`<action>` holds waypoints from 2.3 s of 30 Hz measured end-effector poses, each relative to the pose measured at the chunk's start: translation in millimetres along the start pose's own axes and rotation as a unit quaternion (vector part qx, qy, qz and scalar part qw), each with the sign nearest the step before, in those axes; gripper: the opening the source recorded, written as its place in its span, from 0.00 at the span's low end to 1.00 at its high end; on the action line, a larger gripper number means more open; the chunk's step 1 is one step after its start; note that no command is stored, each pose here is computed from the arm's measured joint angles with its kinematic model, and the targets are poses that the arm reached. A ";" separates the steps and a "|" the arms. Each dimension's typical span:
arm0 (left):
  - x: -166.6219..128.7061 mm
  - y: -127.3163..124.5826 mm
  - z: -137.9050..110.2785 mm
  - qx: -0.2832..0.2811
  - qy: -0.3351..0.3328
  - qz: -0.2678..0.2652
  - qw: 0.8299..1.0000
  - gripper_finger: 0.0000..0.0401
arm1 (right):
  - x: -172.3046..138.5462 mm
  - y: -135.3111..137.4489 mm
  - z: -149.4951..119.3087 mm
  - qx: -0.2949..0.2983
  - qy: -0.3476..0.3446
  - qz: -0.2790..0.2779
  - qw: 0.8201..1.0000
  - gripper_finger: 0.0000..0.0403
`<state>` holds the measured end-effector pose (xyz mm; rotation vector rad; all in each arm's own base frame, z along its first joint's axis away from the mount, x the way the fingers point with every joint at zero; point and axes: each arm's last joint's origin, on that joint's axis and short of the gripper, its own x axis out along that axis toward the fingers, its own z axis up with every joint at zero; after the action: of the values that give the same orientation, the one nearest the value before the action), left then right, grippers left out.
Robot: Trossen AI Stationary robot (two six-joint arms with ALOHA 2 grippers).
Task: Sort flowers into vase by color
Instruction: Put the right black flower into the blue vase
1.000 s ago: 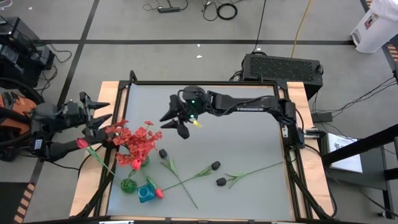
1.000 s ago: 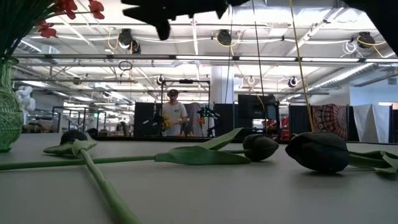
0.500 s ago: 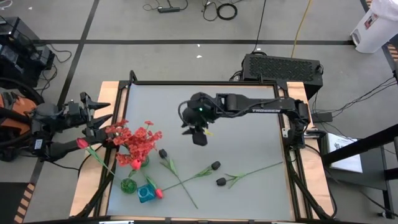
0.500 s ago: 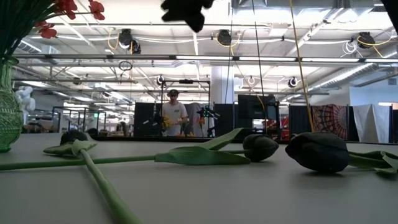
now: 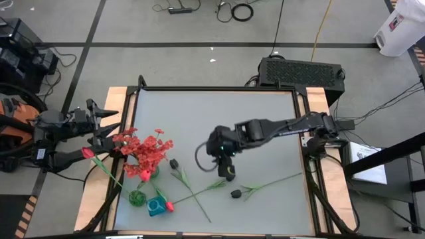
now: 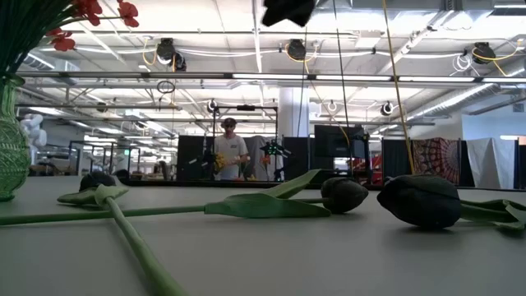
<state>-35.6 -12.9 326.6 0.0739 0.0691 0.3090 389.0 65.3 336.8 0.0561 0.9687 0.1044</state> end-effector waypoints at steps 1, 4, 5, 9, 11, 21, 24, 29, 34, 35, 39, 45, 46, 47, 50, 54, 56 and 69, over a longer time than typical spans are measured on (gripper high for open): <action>0.0 0.0 0.0 0.000 0.000 0.000 1.000 0.57 | 0.1 5.9 -2.6 0.001 0.008 -0.004 1.000 0.34; 0.0 0.0 0.0 0.000 0.000 0.000 1.000 0.57 | -0.1 24.2 -8.5 0.002 0.020 -0.018 1.000 0.34; 0.0 0.0 0.0 0.000 0.000 0.000 1.000 0.57 | -0.4 30.8 -10.9 -0.002 0.024 -0.025 0.999 0.34; 0.0 0.0 0.0 0.000 0.000 0.000 1.000 0.57 | -2.4 56.7 -21.5 -0.032 0.035 -0.059 0.997 0.34; 0.1 0.0 0.0 0.000 0.000 0.000 1.000 0.57 | -4.0 69.0 -27.3 -0.051 0.039 -0.081 0.995 0.34; 0.1 0.0 0.0 0.000 0.000 0.001 1.000 0.57 | -21.9 112.7 -55.5 -0.087 0.041 -0.167 0.981 0.34; 0.1 0.0 0.0 0.000 0.000 0.001 1.000 0.57 | -34.3 123.5 -62.6 -0.087 0.021 -0.186 0.978 0.34; 0.3 0.1 0.0 0.000 0.001 0.001 1.000 0.57 | -60.1 138.5 -72.8 -0.100 -0.026 -0.212 0.972 0.34; 0.3 0.1 0.0 0.000 0.001 0.001 1.000 0.57 | -81.6 143.8 -79.6 -0.101 -0.073 -0.216 0.968 0.34; 0.3 0.1 0.0 0.000 0.001 0.001 1.000 0.57 | -83.4 143.7 -80.4 -0.096 -0.083 -0.215 0.968 0.34; 0.4 0.1 0.0 0.000 0.001 0.001 1.000 0.57 | -83.4 139.2 -85.2 -0.098 -0.109 -0.199 0.969 0.34; 0.4 0.1 0.0 0.000 0.001 0.001 1.000 0.57 | -77.3 113.2 -110.7 -0.091 -0.119 -0.185 0.971 0.34; 0.4 0.1 0.0 0.000 0.001 0.001 1.000 0.57 | -77.2 107.9 -116.9 -0.084 -0.125 -0.176 0.973 0.34; 0.4 0.0 0.0 0.000 0.001 0.001 1.000 0.57 | -77.1 102.3 -122.8 -0.077 -0.133 -0.170 0.973 0.34; 0.4 0.0 0.0 0.001 0.001 0.001 1.000 0.57 | -73.7 85.2 -143.8 -0.062 -0.162 -0.143 0.974 0.34; 0.4 0.1 0.0 0.001 0.001 0.001 1.000 0.57 | -68.1 62.6 -171.7 -0.044 -0.200 -0.072 0.976 0.34; 0.4 0.1 0.0 0.001 0.001 0.001 1.000 0.57 | -61.2 52.7 -186.3 -0.036 -0.206 -0.046 0.977 0.34; 0.4 0.2 2.1 0.001 -0.010 0.002 1.000 0.57 | -18.8 37.7 -220.7 0.014 -0.101 0.056 0.993 0.34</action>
<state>-35.1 -12.6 328.7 0.0791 0.0488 0.3118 194.0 100.8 231.0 0.1449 0.7643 0.1858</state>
